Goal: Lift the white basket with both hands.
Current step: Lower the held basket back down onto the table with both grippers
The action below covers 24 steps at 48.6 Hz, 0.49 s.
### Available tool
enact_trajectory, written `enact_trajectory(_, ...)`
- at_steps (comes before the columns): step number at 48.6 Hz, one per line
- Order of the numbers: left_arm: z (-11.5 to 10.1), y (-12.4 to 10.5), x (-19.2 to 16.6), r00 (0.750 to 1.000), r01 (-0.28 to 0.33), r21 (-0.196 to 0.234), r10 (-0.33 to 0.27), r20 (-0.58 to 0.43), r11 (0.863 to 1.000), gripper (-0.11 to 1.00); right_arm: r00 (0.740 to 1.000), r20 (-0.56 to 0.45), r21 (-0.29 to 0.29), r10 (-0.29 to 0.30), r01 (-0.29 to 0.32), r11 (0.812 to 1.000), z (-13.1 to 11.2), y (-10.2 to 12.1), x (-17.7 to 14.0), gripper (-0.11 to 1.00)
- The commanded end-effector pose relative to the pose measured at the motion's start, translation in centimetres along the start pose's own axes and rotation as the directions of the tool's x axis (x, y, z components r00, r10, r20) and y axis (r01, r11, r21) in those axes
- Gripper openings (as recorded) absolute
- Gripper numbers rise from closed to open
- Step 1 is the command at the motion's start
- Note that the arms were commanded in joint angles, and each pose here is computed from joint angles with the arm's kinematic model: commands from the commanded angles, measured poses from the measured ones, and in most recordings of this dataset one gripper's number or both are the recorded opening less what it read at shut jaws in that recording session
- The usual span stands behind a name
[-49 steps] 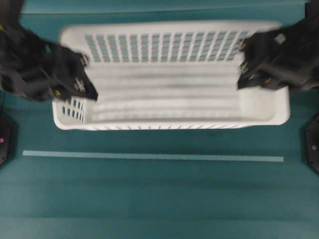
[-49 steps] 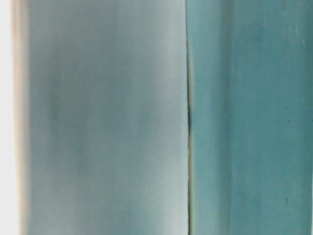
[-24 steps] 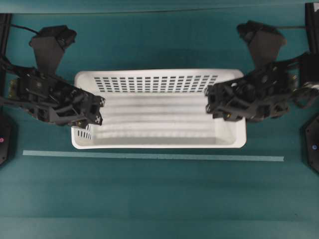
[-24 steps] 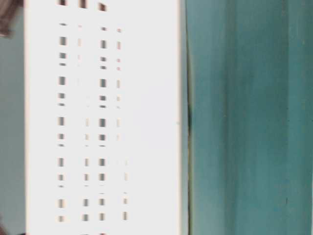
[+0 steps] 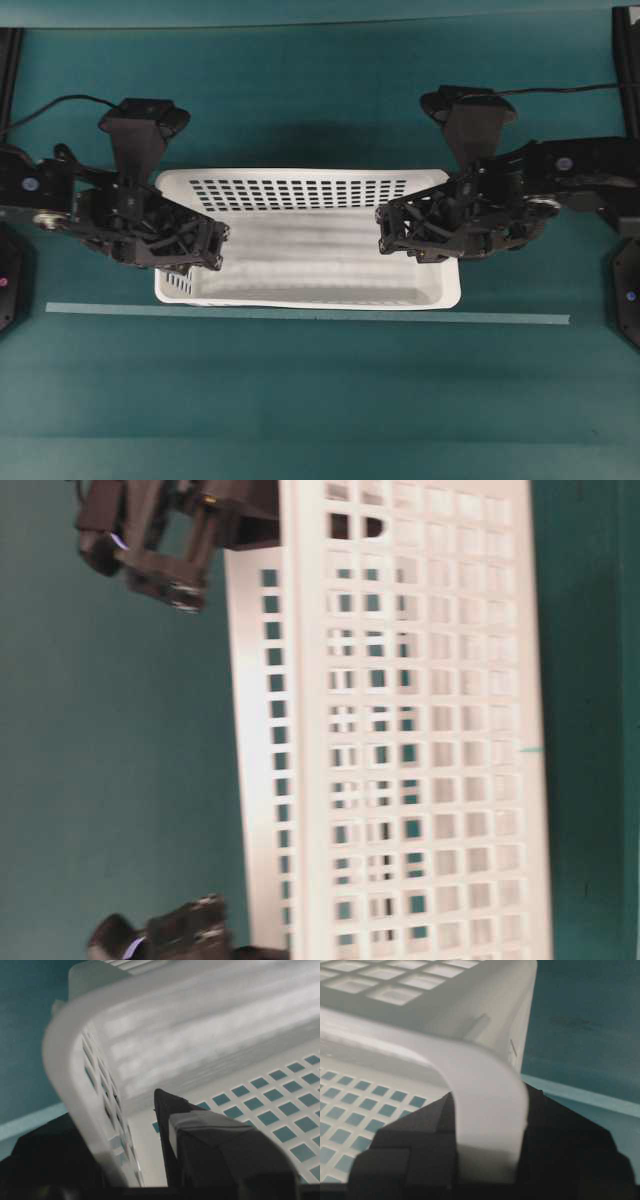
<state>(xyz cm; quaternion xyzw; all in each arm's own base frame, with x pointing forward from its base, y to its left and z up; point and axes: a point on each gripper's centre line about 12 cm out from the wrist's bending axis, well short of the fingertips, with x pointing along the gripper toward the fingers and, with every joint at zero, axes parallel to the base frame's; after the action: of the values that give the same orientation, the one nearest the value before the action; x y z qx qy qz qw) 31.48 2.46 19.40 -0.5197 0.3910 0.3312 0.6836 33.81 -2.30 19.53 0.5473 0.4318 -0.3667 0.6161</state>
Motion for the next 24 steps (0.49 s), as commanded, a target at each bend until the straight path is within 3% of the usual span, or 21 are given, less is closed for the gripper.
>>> enact_trajectory(1, 0.6, -1.0, 0.6, 0.999, 0.038, 0.014, -0.038, 0.021, 0.999, 0.21, 1.0, -0.006, -0.039, -0.001, 0.0, 0.999, -0.2, 0.5, 1.4, 0.19)
enact_trajectory(8, 0.5, -0.8, 1.2, 1.0, 0.021, 0.015, -0.021, 0.015, 1.0, 0.21, 0.999, -0.013, -0.037, -0.032, 0.032, 0.999, -0.4, -0.3, 2.3, 0.19)
enact_trajectory(24, 0.4, -0.5, 2.8, 1.0, 0.002, 0.013, -0.003, 0.007, 1.0, 0.2, 0.999, -0.008, -0.044, -0.042, 0.042, 0.998, -0.4, -2.0, 3.5, 0.19)
